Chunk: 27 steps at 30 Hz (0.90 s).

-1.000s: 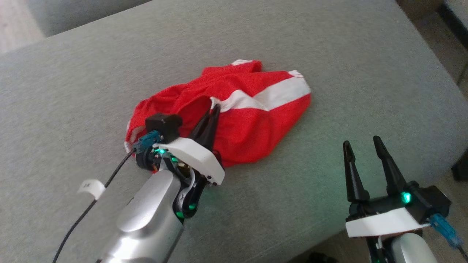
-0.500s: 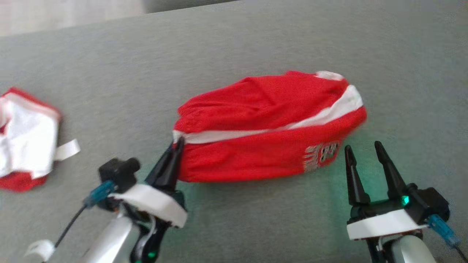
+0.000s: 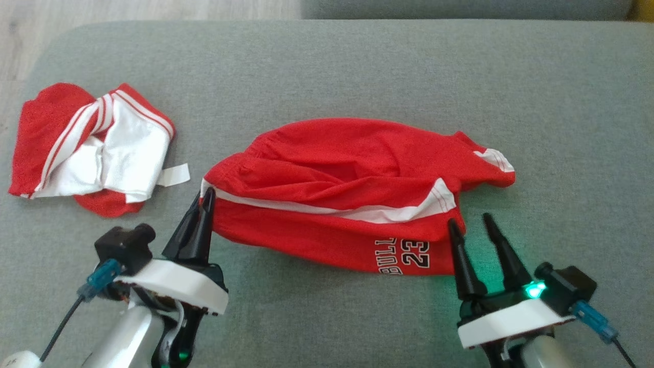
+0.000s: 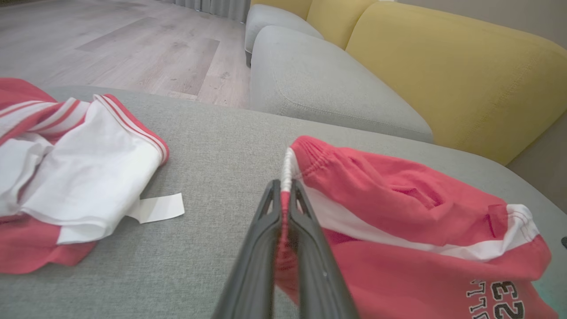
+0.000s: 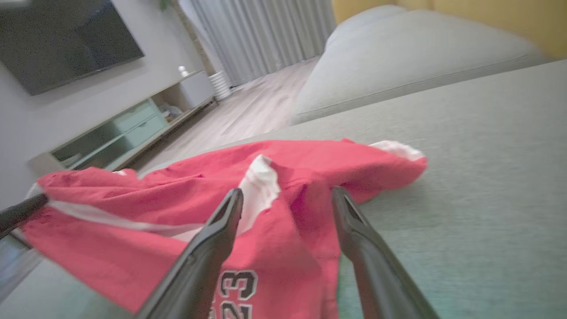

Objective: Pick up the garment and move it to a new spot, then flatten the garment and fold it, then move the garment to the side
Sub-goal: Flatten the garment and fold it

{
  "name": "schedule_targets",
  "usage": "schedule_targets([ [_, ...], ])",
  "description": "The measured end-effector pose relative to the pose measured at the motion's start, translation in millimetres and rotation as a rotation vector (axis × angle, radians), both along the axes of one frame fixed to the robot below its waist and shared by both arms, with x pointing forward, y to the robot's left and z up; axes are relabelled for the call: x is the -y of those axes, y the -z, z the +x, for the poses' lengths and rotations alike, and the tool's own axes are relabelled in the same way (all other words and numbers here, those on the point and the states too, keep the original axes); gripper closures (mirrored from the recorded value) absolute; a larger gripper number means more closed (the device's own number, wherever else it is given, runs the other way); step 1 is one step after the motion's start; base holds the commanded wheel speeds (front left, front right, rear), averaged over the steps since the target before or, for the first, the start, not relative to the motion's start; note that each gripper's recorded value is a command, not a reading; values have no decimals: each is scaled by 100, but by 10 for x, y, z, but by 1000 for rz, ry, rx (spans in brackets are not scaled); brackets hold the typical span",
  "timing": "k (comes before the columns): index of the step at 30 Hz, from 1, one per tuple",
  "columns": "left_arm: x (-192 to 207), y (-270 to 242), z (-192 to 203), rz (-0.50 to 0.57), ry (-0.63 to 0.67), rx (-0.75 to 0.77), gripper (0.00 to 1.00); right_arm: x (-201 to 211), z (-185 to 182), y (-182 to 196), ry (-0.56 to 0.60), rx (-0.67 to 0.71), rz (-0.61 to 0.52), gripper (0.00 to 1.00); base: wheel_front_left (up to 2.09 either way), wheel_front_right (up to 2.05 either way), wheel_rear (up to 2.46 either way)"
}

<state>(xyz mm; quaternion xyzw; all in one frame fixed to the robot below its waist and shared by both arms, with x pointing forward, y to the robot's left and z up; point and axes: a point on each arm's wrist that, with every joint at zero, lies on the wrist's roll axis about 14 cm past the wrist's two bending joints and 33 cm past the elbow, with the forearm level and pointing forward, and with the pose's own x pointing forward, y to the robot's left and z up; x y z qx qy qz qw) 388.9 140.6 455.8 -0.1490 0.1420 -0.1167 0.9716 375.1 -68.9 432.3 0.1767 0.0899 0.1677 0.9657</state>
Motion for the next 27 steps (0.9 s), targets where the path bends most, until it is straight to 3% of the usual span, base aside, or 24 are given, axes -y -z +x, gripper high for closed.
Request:
schedule_targets([
  [5,-19,-40,-34,0,-7,12,100,-104,-55,57,-105,-17,-21,0,0,0,0],
  [15,9,-4,-64,5,2,2,100,-173,112,203,-336,-52,-206,0,0,0,0],
  [27,48,56,-81,5,12,-15,100,-200,255,189,-502,-200,-243,0,0,0,0],
])
